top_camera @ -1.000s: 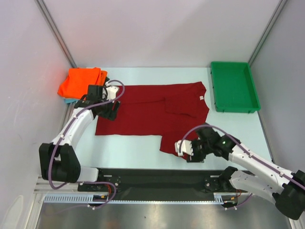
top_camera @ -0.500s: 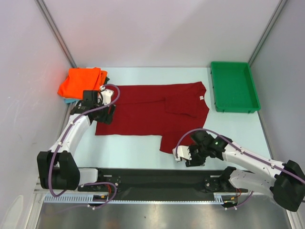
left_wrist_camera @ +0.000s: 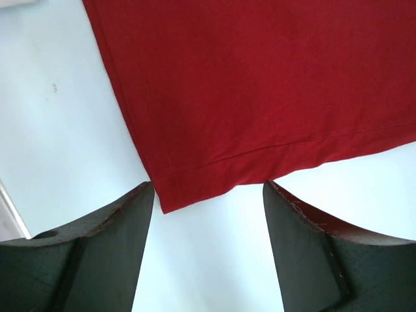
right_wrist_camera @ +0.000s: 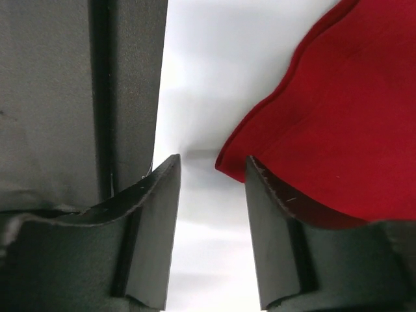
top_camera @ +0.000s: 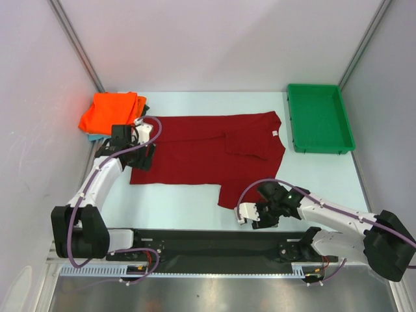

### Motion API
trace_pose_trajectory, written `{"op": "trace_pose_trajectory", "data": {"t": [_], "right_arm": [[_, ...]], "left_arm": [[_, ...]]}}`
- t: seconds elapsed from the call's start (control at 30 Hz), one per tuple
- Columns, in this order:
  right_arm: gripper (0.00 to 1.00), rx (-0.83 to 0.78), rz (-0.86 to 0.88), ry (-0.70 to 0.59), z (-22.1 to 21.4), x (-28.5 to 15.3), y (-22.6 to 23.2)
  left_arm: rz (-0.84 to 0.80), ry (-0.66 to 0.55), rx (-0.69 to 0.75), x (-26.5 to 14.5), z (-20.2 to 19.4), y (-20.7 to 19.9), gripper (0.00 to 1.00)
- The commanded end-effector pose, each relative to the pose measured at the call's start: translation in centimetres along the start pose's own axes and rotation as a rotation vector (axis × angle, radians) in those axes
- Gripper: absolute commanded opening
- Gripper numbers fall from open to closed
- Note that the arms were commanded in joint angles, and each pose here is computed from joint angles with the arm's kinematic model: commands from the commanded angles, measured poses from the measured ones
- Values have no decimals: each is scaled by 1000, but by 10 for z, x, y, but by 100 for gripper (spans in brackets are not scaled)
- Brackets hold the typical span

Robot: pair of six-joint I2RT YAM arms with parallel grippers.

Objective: Fold and stack the t-shirts
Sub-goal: Fold the tshirt

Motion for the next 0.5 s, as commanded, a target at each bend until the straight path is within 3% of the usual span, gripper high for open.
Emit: {"op": "trace_pose_trajectory", "data": {"t": [0.0, 0.43, 0.47], "right_arm": [[47, -41, -16, 9, -4, 8, -4], [35, -55, -67, 51, -23, 12, -8], [31, -56, -60, 62, -25, 11, -6]], "left_arm": [[32, -11, -35, -3, -8, 8, 73], [33, 59, -162, -18, -43, 16, 73], [21, 82, -158, -15, -45, 17, 72]]}}
Point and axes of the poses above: each gripper's point midway between its finger pads, its own x axis out along the fingers, its own y axis along the line the jaws close on, z = x × y, the point moved 4 cm from there along -x, back along the fingers, and after that the axes turned 10 degrees about x, right-handed, at the moved point
